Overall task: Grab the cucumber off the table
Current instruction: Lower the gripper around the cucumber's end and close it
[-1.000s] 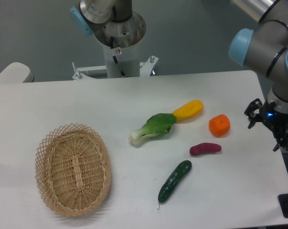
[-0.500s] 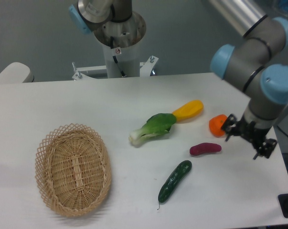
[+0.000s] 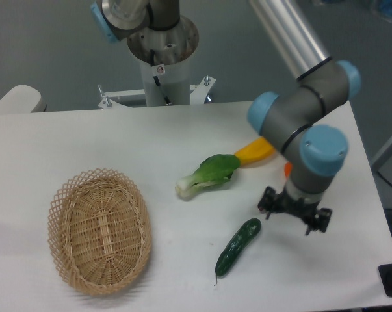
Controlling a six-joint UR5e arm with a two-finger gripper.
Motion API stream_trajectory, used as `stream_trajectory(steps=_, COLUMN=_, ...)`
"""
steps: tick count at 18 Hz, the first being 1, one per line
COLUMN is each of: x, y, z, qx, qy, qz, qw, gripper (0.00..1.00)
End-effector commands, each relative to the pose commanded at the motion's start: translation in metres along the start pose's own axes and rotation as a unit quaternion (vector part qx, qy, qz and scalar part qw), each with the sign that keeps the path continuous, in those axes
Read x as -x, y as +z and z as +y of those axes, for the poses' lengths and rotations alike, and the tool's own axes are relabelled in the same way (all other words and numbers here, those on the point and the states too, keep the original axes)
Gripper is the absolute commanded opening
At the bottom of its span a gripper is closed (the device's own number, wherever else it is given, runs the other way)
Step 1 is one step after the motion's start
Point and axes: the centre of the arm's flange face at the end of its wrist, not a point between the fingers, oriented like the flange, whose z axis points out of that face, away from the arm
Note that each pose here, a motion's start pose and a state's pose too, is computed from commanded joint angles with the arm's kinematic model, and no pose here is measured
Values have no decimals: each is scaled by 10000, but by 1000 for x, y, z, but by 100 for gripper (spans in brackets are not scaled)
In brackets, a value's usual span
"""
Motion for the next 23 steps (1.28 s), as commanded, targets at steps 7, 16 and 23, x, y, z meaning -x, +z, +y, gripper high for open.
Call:
stream_trajectory(steps=7, x=-47, y=36, z=-16, qx=91, qy=365, qz=145, qw=9992, gripper=100)
stream_trajectory(steps=16, x=-58, y=49, z=-21, qx=36, qy=462, qz=78, qw=9989, gripper=76)
stream_trajectory(steps=23, x=-52, y=43, z=-20, qx=17, qy=718, qz=33, qw=9974, gripper=30)
